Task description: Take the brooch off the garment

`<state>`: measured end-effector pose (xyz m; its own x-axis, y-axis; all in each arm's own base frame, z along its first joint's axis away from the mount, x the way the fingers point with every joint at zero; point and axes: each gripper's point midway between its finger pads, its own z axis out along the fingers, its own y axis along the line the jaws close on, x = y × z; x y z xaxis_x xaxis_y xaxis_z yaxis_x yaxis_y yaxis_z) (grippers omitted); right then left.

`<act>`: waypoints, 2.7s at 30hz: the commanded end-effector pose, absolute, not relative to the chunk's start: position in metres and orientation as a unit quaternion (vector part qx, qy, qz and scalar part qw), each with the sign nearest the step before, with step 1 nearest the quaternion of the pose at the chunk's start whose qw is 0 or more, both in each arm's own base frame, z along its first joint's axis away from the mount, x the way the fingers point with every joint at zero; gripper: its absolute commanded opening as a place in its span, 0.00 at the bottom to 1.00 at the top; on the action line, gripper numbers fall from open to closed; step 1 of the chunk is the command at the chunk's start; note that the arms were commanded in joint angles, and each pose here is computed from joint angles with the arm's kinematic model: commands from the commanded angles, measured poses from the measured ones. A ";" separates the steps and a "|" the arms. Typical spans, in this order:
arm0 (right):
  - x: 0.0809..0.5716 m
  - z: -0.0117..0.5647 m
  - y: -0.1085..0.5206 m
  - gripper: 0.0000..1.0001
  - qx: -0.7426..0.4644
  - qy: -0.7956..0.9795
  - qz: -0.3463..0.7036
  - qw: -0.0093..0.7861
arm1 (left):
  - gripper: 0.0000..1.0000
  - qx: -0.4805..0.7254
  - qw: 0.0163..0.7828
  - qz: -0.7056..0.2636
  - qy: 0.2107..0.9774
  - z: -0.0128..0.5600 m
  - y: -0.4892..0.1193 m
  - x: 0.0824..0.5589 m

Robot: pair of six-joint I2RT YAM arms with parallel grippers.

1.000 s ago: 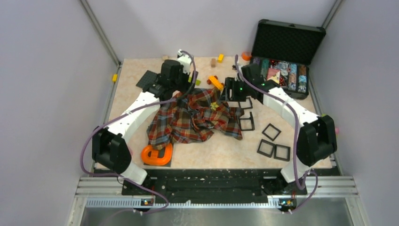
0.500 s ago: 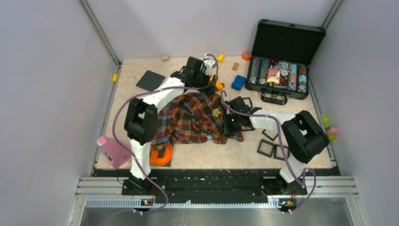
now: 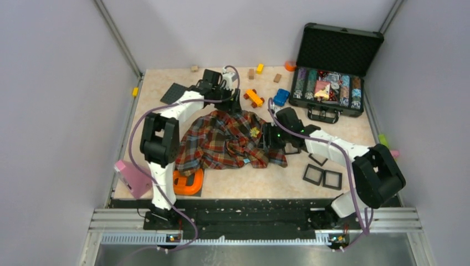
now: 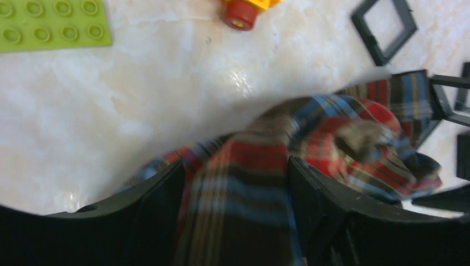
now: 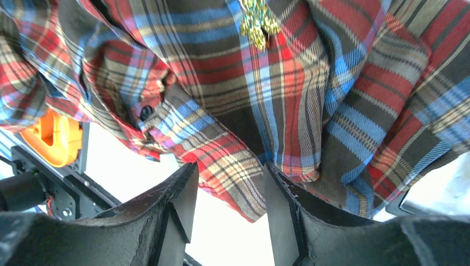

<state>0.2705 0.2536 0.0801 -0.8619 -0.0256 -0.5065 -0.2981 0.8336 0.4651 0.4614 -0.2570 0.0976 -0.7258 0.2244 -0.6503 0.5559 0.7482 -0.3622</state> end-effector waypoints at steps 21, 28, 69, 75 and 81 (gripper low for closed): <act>0.378 0.093 0.245 0.51 -0.070 0.923 0.205 0.317 | 0.69 0.231 0.418 -0.244 0.844 0.170 -0.269 0.342; 0.374 0.075 0.259 0.42 -0.085 0.925 0.241 0.281 | 0.68 0.255 0.400 -0.259 0.841 0.160 -0.274 0.333; 0.298 0.264 0.307 0.00 -0.105 0.796 0.533 0.267 | 0.46 0.280 0.544 -0.355 0.707 0.250 -0.285 0.293; 0.296 0.265 0.311 0.00 -0.111 0.794 0.536 0.265 | 0.41 0.260 0.552 -0.345 0.714 0.252 -0.286 0.306; 0.295 0.263 0.313 0.00 -0.114 0.793 0.536 0.267 | 0.34 0.217 0.552 -0.346 0.727 0.258 -0.288 0.320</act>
